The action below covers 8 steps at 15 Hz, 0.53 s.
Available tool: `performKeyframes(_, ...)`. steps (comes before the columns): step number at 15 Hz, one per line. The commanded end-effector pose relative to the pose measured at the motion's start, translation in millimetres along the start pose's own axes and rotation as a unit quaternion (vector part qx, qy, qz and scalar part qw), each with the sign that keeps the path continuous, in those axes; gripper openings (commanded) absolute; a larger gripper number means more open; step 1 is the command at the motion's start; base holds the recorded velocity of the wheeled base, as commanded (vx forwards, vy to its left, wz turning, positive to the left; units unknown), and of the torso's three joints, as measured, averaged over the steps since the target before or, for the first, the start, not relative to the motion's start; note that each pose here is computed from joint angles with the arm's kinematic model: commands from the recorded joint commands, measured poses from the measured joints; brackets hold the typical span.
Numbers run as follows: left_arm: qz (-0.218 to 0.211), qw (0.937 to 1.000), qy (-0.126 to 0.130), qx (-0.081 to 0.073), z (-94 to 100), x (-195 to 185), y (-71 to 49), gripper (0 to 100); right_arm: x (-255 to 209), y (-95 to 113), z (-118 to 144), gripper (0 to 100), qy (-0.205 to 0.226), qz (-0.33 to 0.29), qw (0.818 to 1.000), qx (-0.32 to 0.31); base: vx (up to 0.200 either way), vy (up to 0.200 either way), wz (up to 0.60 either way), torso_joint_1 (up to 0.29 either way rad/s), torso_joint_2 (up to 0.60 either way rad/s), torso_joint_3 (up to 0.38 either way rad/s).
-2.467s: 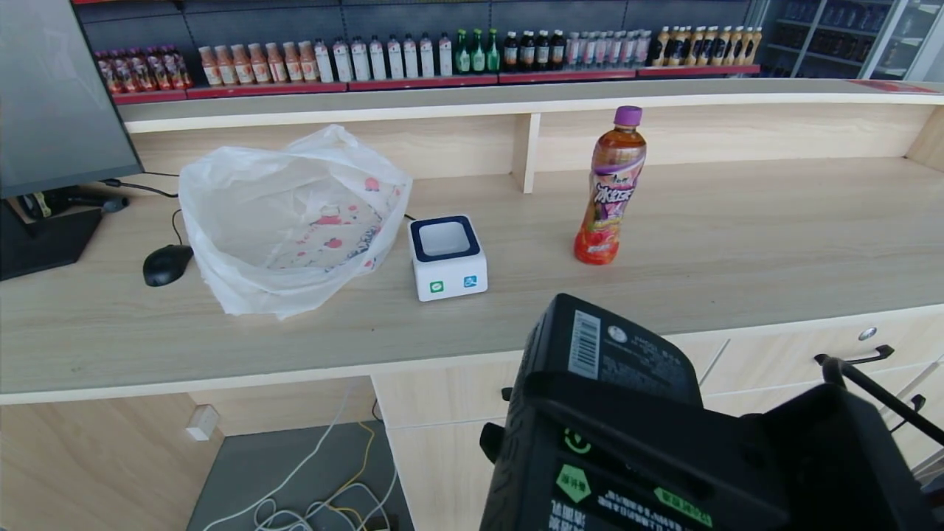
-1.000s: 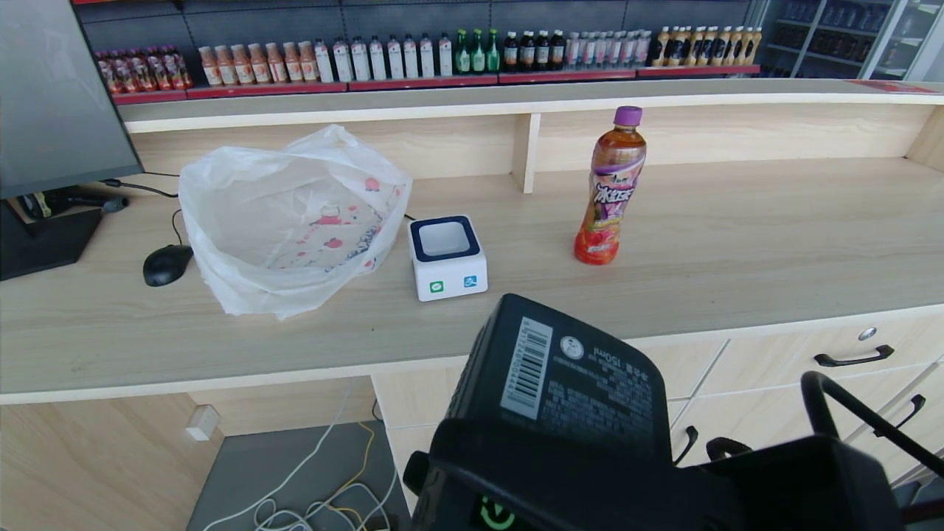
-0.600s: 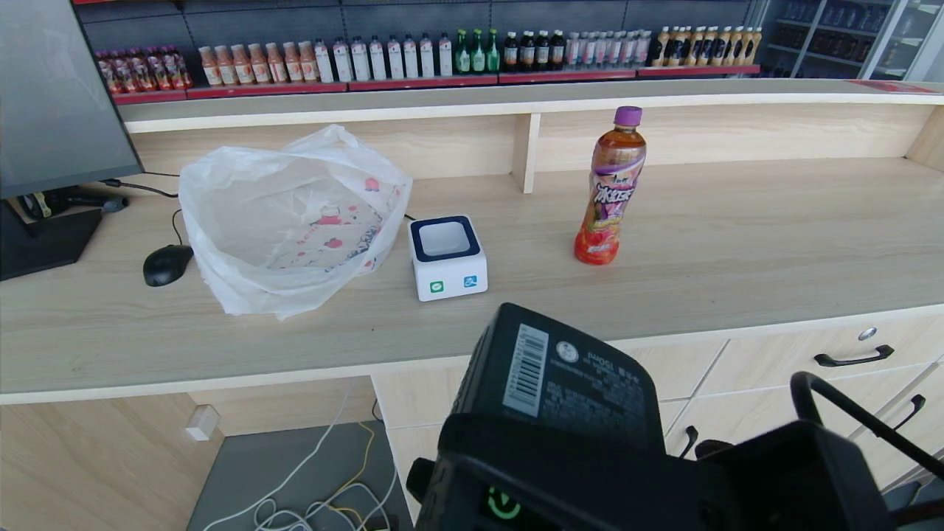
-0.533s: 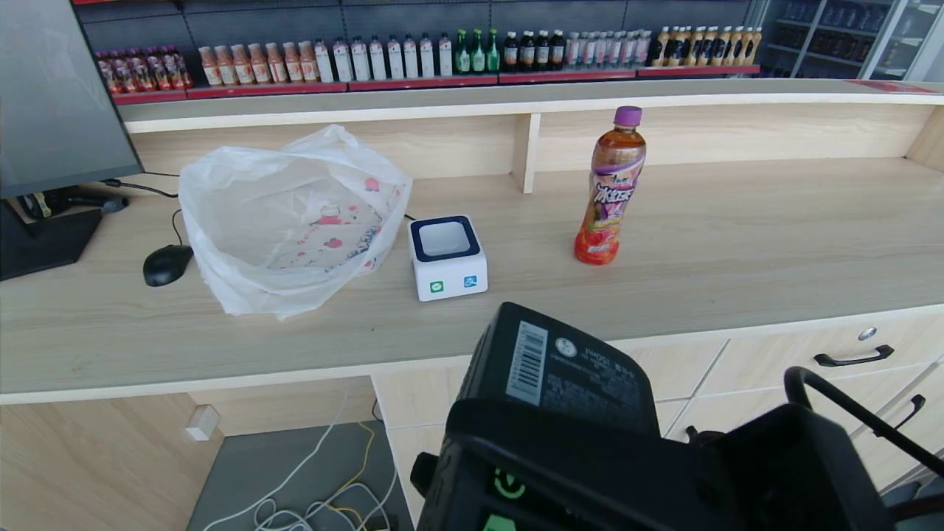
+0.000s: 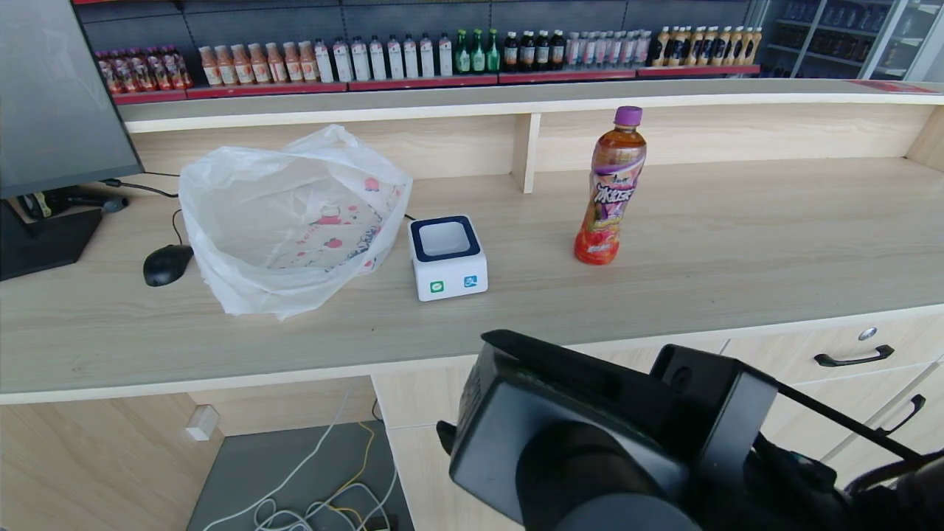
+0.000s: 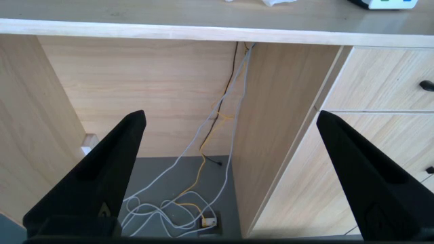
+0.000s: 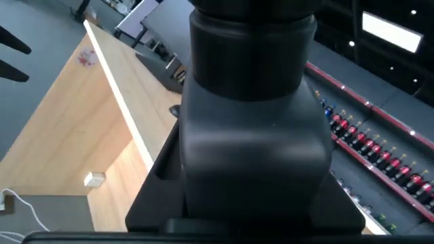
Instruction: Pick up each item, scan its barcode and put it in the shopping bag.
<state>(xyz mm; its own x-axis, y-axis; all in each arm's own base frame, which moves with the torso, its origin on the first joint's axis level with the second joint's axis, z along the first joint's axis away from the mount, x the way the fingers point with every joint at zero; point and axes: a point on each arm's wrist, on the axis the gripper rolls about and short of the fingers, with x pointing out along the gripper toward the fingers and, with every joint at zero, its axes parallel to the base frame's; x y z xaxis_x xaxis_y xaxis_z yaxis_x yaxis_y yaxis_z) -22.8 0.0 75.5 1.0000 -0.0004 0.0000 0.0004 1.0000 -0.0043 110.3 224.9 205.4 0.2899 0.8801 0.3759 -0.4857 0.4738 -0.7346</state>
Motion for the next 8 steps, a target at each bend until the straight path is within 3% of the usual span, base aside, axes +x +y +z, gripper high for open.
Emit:
performKeyframes(1, 0.000, 1.0000, 0.000, 0.000, 0.0, 0.0, 0.0, 100, -6.2, 11.1, -9.2, 0, 0.022, 0.024, 0.998, 0.053, 0.000, 0.000, 0.00, 0.000, 0.00, 0.000)
performKeyframes(8, -0.001, 1.0000, 0.000, 0.000, 0.0, 0.0, 0.0, 100, -12.6, 17.9, -13.3, 0, 0.036, 0.042, 0.979, 0.197, 0.000, 0.000, 0.00, 0.000, 0.00, 0.000)
